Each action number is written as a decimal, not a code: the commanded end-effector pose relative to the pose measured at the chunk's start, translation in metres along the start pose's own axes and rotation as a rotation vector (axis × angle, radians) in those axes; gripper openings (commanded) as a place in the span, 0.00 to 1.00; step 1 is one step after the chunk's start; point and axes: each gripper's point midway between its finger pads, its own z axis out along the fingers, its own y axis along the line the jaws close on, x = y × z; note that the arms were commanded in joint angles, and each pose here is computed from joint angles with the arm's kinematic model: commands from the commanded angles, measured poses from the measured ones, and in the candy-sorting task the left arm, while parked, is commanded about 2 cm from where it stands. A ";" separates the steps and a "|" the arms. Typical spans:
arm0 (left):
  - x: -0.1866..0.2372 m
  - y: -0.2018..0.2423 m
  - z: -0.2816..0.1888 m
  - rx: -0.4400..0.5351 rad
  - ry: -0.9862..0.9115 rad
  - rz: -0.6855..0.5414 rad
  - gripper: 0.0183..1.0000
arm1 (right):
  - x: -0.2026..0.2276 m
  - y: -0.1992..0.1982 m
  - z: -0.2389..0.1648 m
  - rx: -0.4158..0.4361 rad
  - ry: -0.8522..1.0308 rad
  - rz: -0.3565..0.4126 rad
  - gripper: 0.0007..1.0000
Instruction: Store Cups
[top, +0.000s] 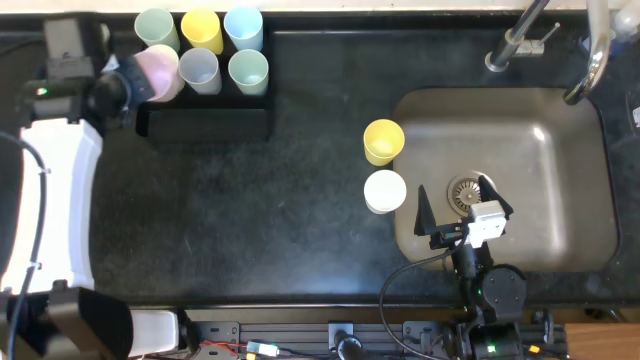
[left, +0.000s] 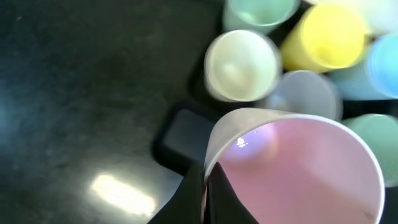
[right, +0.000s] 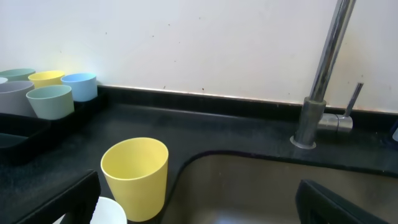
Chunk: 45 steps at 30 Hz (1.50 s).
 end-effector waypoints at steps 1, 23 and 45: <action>0.019 0.023 0.022 -0.004 0.061 0.061 0.02 | 0.003 0.000 0.000 0.000 -0.003 0.004 0.99; 0.040 0.030 0.090 -0.012 0.158 0.227 0.02 | 0.003 0.000 0.000 0.000 -0.003 0.004 1.00; -0.007 -0.054 -0.048 0.049 -0.058 0.193 0.90 | 0.003 0.000 0.000 0.000 -0.003 0.004 1.00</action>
